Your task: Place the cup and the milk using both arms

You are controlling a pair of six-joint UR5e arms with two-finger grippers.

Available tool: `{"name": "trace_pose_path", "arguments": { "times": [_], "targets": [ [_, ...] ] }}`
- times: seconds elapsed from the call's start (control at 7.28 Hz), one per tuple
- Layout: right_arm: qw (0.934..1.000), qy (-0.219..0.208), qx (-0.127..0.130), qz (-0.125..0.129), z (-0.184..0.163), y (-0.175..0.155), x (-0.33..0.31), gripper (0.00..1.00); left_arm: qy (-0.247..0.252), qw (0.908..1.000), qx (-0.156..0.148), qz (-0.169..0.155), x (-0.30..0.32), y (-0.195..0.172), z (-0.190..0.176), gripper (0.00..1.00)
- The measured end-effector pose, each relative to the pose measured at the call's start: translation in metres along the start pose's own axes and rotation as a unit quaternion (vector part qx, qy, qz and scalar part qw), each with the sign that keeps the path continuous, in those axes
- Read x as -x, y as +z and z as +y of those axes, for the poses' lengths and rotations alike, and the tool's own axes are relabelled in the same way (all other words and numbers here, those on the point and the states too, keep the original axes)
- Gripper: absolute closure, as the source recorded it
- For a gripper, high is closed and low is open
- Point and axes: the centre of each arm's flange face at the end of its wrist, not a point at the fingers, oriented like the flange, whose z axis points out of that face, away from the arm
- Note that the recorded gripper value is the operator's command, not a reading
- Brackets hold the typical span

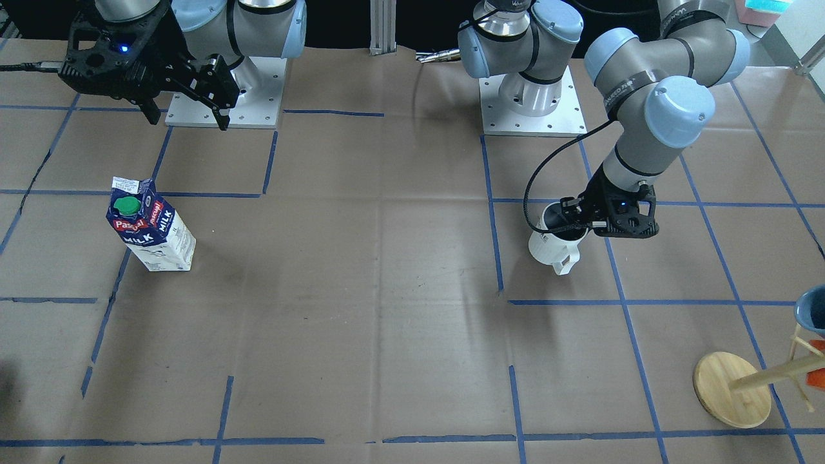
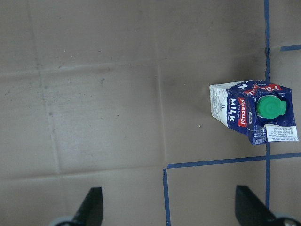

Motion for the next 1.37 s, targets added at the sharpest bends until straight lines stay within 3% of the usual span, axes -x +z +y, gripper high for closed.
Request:
{"name": "trace_pose_path", "arguments": {
  "times": [0.27,0.55,1.37],
  "targets": [
    [1.0,-0.002,0.0,0.0,0.001,0.0,0.0,0.0,-0.024,0.9997,-0.009,-0.001,-0.077,-0.013,-0.045,1.0],
    [1.0,-0.005,-0.001,0.0,0.001,-0.001,0.0,0.0,-0.008,0.9998,-0.019,0.005,-0.138,-0.011,-0.086,1.0],
    [1.0,-0.007,-0.001,0.001,0.001,0.0,0.0,0.0,0.008,0.9995,-0.027,0.016,-0.211,0.013,-0.149,0.99]
  ]
}}
